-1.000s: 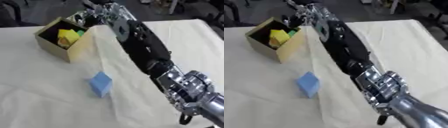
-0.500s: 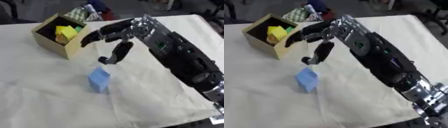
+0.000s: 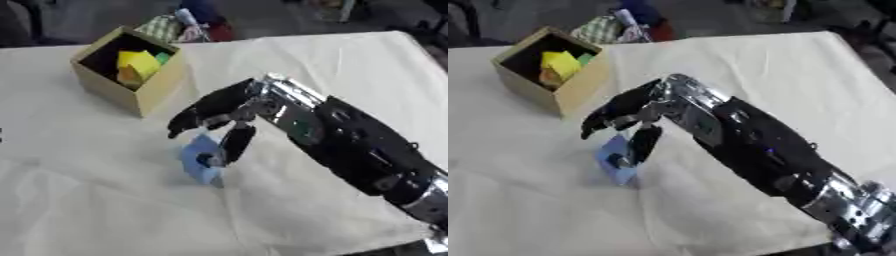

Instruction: Pick up objects on the table and place them in the box.

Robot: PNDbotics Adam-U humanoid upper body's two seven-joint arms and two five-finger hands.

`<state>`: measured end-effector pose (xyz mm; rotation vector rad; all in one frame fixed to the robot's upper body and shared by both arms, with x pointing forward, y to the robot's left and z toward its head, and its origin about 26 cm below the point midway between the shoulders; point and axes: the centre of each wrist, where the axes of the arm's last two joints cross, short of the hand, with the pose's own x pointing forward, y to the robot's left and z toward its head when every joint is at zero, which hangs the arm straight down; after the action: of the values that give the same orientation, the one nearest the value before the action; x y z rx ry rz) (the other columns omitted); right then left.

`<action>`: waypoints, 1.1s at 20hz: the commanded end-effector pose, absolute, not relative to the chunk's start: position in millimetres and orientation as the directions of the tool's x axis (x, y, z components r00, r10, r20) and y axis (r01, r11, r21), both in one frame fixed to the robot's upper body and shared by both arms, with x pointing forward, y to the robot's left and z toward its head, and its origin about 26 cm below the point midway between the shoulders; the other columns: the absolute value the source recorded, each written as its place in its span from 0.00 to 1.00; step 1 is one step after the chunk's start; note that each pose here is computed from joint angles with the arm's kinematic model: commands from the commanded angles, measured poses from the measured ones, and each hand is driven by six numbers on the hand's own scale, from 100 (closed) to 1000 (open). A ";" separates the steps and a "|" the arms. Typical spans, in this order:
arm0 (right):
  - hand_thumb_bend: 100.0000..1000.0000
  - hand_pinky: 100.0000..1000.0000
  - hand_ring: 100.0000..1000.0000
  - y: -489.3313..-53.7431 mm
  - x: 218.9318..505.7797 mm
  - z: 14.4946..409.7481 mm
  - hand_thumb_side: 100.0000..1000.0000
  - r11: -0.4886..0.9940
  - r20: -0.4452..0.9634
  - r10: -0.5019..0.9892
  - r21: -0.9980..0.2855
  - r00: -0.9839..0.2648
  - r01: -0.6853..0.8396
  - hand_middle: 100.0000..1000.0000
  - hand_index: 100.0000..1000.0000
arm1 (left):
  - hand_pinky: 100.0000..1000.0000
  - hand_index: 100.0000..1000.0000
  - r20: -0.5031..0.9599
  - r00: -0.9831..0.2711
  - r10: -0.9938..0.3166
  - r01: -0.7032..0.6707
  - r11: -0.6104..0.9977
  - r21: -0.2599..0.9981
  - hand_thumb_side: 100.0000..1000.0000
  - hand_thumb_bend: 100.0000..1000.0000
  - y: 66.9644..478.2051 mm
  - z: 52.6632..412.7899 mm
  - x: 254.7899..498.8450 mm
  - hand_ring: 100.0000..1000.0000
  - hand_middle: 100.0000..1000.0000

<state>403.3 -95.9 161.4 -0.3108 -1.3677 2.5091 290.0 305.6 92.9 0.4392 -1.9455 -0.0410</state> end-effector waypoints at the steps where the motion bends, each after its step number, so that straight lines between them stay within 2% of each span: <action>1: 0.03 0.97 1.00 -99.9 408.9 164.4 0.41 -0.699 -0.144 0.165 -0.715 -0.976 -0.013 1.00 1.00 | 0.61 0.73 0.865 -0.372 -0.336 -0.287 0.928 0.237 0.72 0.00 307.5 102.9 291.3 0.59 0.57; 8: 0.00 0.97 1.00 -107.6 406.7 187.6 0.38 -0.649 -0.144 0.170 -0.761 -0.975 0.000 1.00 1.00 | 0.61 0.73 0.866 -0.369 -0.338 -0.290 0.927 0.238 0.72 0.00 308.4 102.2 290.7 0.59 0.57; 13: 0.00 0.97 1.00 -109.6 397.9 202.4 0.41 -0.593 -0.101 0.172 -0.805 -0.980 -0.022 1.00 1.00 | 0.61 0.73 0.866 -0.366 -0.341 -0.292 0.925 0.241 0.72 0.00 309.2 101.6 290.1 0.59 0.57; 14: 0.00 0.97 1.00 -109.5 396.7 200.4 0.37 -0.596 -0.090 0.169 -0.803 -0.981 -0.029 1.00 1.00 | 0.61 0.73 0.865 -0.366 -0.342 -0.293 0.925 0.242 0.72 0.00 309.4 101.7 290.0 0.59 0.57; 15: 0.00 0.97 1.00 -109.2 395.6 197.0 0.26 -0.603 -0.084 0.165 -0.797 -0.983 -0.033 1.00 1.00 | 0.61 0.73 0.865 -0.366 -0.343 -0.293 0.925 0.242 0.72 0.00 309.6 101.8 290.0 0.59 0.57; 17: 0.00 0.97 1.00 -107.7 394.1 189.4 0.19 -0.629 -0.090 0.152 -0.777 -0.984 -0.026 1.00 1.00 | 0.61 0.73 0.865 -0.365 -0.344 -0.293 0.924 0.244 0.72 0.00 309.7 101.7 289.9 0.59 0.57; 22: 0.16 0.97 1.00 -109.9 398.2 173.4 0.15 -0.704 -0.164 0.137 -0.710 -0.977 0.021 1.00 1.00 | 0.61 0.73 0.866 -0.366 -0.341 -0.291 0.926 0.241 0.72 0.00 309.1 101.5 290.0 0.58 0.57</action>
<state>395.3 -107.7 165.6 -0.3345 -1.3725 2.5516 290.2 305.5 93.1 0.4389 -1.9464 -0.0413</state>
